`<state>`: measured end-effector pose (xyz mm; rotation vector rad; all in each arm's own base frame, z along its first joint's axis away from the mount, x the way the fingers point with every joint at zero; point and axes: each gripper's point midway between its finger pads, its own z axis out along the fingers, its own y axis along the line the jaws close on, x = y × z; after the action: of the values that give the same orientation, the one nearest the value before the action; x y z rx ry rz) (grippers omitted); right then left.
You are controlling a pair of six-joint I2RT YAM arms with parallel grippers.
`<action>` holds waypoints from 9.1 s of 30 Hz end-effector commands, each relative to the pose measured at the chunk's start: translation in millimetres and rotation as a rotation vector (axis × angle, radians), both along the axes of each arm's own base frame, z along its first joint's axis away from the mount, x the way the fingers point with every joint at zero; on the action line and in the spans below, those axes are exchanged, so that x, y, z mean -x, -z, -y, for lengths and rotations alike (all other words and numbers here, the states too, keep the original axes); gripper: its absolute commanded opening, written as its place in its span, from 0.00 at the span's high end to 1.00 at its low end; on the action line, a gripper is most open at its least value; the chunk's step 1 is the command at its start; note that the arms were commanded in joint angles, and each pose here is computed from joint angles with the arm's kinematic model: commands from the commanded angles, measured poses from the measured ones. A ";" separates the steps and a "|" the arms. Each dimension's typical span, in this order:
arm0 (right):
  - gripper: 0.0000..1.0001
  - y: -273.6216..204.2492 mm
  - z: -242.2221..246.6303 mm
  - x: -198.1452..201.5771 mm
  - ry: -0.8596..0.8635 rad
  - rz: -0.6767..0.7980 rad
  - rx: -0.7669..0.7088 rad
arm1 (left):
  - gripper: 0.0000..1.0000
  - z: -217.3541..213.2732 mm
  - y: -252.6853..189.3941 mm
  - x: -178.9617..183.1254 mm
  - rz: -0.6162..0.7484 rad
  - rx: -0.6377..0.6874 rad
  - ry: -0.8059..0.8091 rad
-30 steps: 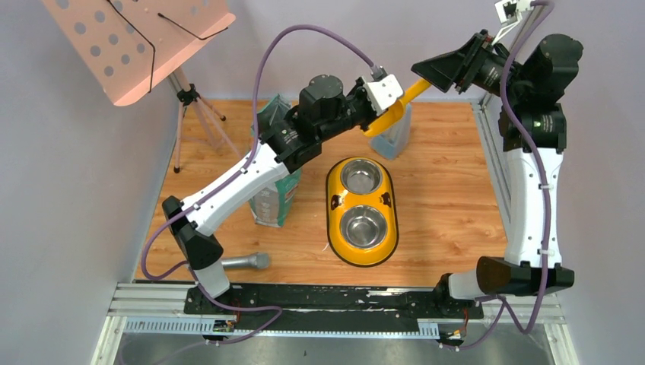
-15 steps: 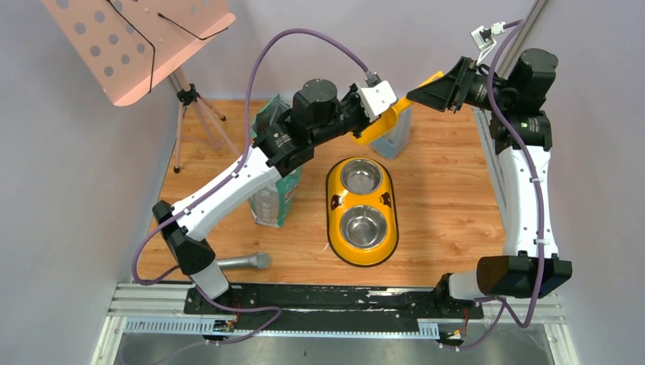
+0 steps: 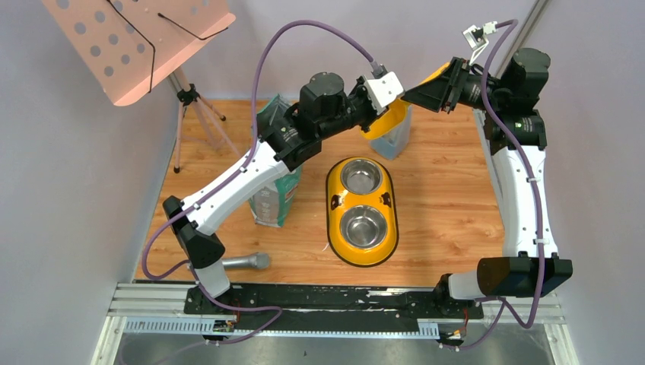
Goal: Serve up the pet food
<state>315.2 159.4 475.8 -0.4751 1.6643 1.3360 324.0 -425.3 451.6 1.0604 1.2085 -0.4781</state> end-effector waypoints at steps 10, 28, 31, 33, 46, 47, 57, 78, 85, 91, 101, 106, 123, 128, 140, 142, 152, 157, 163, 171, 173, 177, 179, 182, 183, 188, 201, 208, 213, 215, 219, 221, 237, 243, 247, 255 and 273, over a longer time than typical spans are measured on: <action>0.79 -14.9 -2.3 11.7 0.009 0.063 -0.006 | 1.00 0.8 -30.6 7.3 0.031 0.073 0.024; 0.72 -22.8 -2.9 16.2 -0.004 0.095 0.002 | 1.00 3.9 -25.3 6.0 0.020 0.065 0.028; 0.61 -25.5 -3.2 17.6 -0.010 0.099 0.001 | 1.00 4.3 -25.4 6.2 0.017 0.067 0.030; 0.54 -28.0 -3.4 18.4 -0.010 0.103 0.000 | 1.00 4.6 -25.3 6.1 0.017 0.066 0.031; 0.57 -40.0 2.2 25.7 0.010 0.126 0.033 | 1.00 0.8 -21.5 7.7 0.041 0.033 0.033; 0.58 -36.6 2.3 24.5 0.010 0.123 0.038 | 1.00 0.7 -22.1 7.8 0.043 0.033 0.033; 0.42 -41.7 18.3 21.8 0.020 0.106 0.050 | 1.00 -3.1 -23.4 12.9 0.047 0.025 0.045; 0.48 -14.1 18.2 26.3 -0.056 -0.022 0.047 | 1.00 2.4 -24.2 14.0 0.045 0.049 0.067; 0.55 -5.2 14.2 20.1 -0.056 -0.038 0.060 | 1.00 5.8 -25.4 14.0 0.039 0.049 0.077; 0.64 -7.5 14.9 16.1 -0.043 -0.027 0.064 | 1.00 5.7 -21.9 14.1 0.031 0.039 0.079; 0.54 -19.1 16.1 10.7 -0.014 0.009 0.067 | 1.00 6.2 -19.6 16.6 0.019 0.036 0.088; 0.74 -13.2 15.9 11.4 -0.022 -0.004 0.066 | 1.00 6.2 -19.8 14.8 0.022 0.037 0.080; 1.00 48.3 39.9 1.3 0.174 0.045 0.293 | 0.12 -121.6 -38.6 41.7 -0.090 -0.145 -0.177; 1.00 46.6 50.1 -14.4 0.272 0.132 0.381 | 0.11 -200.9 -20.7 14.6 -0.142 -0.309 -0.440; 1.00 23.4 -7.2 -30.0 0.173 0.235 0.392 | 0.22 -270.4 80.8 -3.6 -0.705 -0.370 -0.541; 1.00 12.0 -22.4 -27.7 0.149 0.286 0.386 | 0.25 -272.5 85.0 -7.7 -0.710 -0.374 -0.566; 1.00 -65.9 -76.7 -10.0 0.082 0.509 0.268 | 0.45 -294.8 74.8 -11.4 -0.636 -0.442 -0.649; 1.00 -63.6 -91.9 -8.1 0.056 0.530 0.271 | 0.48 -304.3 82.4 -4.9 -0.652 -0.490 -0.672; 1.00 -66.4 -109.6 0.0 0.005 0.568 0.237 | 0.63 -315.9 80.0 -9.1 -0.650 -0.485 -0.720; 1.00 -77.0 -152.5 -2.8 -0.011 0.648 0.187 | 1.00 -288.5 63.1 -2.2 -0.675 -0.347 -0.587; 1.00 -79.4 -164.9 -4.2 -0.015 0.675 0.173 | 1.00 -278.1 56.8 -1.0 -0.680 -0.296 -0.546; 1.00 -63.9 -183.3 -9.6 -0.051 0.696 0.192 | 1.00 -273.1 43.9 -5.9 -0.653 -0.247 -0.539; 1.00 -43.3 -187.6 -13.9 -0.074 0.672 0.222 | 1.00 -271.8 35.7 -7.5 -0.629 -0.224 -0.536; 1.00 -7.9 -194.8 -14.9 -0.126 0.625 0.274 | 1.00 -262.4 22.6 -4.3 -0.609 -0.182 -0.482; 1.00 -0.3 -196.7 -14.5 -0.133 0.630 0.298 | 1.00 -260.7 20.9 -4.4 -0.607 -0.174 -0.473; 1.00 35.5 -202.4 -11.4 -0.183 0.564 0.394 | 1.00 -240.8 13.5 8.7 -0.612 -0.145 -0.336; 1.00 141.8 -214.9 -53.1 -0.173 0.378 0.574 | 1.00 -207.8 28.9 12.3 -0.660 -0.047 -0.168; 1.00 164.7 -218.7 -73.4 -0.120 0.476 0.582 | 1.00 -204.4 37.7 2.7 -0.691 -0.039 -0.185; 1.00 202.6 -224.2 -75.8 -0.174 0.429 0.631 | 1.00 -203.6 42.1 -0.3 -0.703 -0.041 -0.190; 1.00 220.9 -222.8 -75.9 -0.197 0.400 0.668 | 1.00 -200.9 47.2 0.9 -0.736 -0.036 -0.184; 1.00 253.7 -222.6 -68.2 -0.248 0.363 0.689 | 1.00 -201.0 64.5 -3.7 -0.798 -0.031 -0.221; 1.00 277.0 -225.5 -64.1 -0.275 0.313 0.702 | 1.00 -204.2 76.2 -11.2 -0.821 -0.037 -0.271; 1.00 332.8 -234.4 6.1 -0.527 -0.217 0.606 | 1.00 -227.9 130.9 -62.2 -0.822 -0.125 -0.491; 1.00 253.5 -225.9 -10.5 -0.495 -0.331 0.388 | 1.00 -236.6 124.0 -67.7 -0.761 -0.151 -0.521; 1.00 208.0 -217.8 -10.2 -0.486 -0.355 0.288 | 1.00 -244.1 116.5 -72.0 -0.697 -0.200 -0.533; 1.00 122.7 -208.5 -36.2 -0.363 -0.243 0.170 | 1.00 -253.5 95.2 -73.9 -0.628 -0.213 -0.563; 1.00 59.9 -186.0 -59.3 -0.061 -0.180 0.125 | 1.00 -252.9 64.0 -74.1 -0.518 -0.228 -0.517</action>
<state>373.4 363.8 363.0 -0.5878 2.0016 1.4067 382.0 -170.1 344.1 0.7729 2.1442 -0.2403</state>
